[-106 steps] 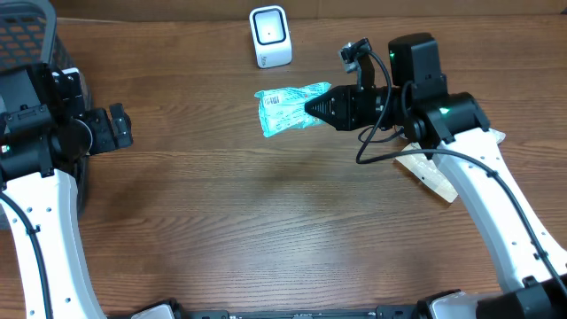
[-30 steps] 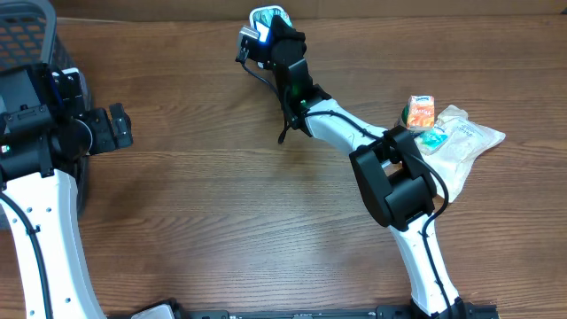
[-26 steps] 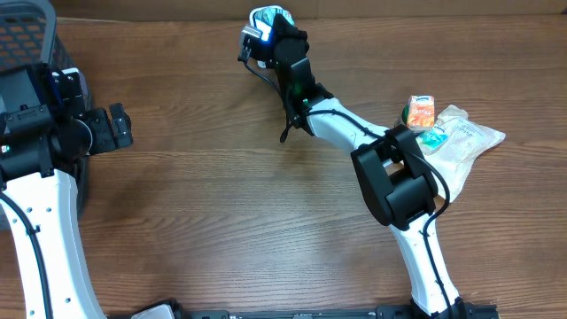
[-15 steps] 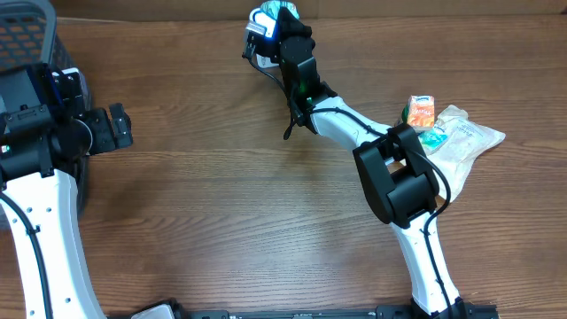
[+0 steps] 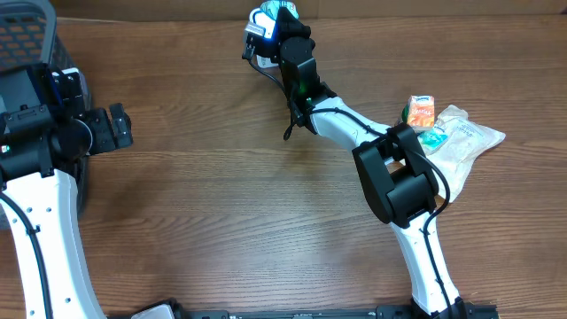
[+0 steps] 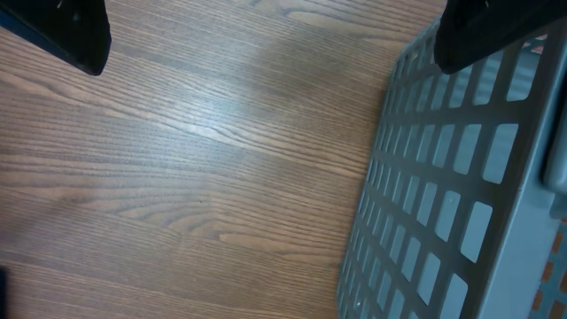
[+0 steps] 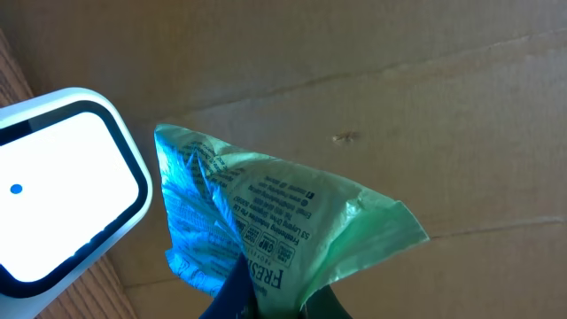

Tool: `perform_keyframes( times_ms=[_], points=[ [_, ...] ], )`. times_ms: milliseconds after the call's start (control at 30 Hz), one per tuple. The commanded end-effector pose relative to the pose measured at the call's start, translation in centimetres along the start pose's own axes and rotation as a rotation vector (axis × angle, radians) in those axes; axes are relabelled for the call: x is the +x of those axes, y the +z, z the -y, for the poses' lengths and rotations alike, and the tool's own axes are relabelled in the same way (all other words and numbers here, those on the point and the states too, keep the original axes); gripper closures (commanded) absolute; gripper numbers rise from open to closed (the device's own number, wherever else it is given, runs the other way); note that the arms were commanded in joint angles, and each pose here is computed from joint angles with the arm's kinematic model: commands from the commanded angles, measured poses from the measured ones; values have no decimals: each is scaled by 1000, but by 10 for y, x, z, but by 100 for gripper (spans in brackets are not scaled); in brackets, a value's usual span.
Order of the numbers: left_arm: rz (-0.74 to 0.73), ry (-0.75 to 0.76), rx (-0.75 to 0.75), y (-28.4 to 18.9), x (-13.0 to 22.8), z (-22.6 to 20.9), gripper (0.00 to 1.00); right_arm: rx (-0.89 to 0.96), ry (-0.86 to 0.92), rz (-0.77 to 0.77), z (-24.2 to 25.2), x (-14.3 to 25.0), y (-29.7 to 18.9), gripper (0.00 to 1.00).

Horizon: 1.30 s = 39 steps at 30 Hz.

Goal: Scan the item barcode
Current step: 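Hold the wipes pack's label in front of the scanner, then carry the teal wipes pack right toward the jar and bag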

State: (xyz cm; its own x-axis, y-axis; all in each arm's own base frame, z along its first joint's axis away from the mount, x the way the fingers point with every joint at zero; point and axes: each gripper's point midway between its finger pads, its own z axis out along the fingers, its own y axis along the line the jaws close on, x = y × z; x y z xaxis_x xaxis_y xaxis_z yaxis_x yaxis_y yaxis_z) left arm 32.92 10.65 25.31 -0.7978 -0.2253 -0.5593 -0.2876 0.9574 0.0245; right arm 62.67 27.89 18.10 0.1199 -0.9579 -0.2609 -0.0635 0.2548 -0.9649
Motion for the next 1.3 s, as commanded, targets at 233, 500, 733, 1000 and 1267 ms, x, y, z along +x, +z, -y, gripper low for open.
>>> perform_keyframes(
  times_ms=[233,500,733,1000,1267],
  points=[
    [6,16,12,0,-2,4,0,31,156,-12,41,-15,-11,96],
    [6,16,12,0,-2,4,0,59,345,-105,121,-24,-52,96],
    [6,16,12,0,-2,4,1,-87,652,-145,165,-45,-127,96],
    [6,16,12,0,-2,4,0,-620,1049,-360,119,-23,-228,96],
    [6,16,12,0,-2,4,0,-887,1182,-699,86,69,-268,96]
  ],
)
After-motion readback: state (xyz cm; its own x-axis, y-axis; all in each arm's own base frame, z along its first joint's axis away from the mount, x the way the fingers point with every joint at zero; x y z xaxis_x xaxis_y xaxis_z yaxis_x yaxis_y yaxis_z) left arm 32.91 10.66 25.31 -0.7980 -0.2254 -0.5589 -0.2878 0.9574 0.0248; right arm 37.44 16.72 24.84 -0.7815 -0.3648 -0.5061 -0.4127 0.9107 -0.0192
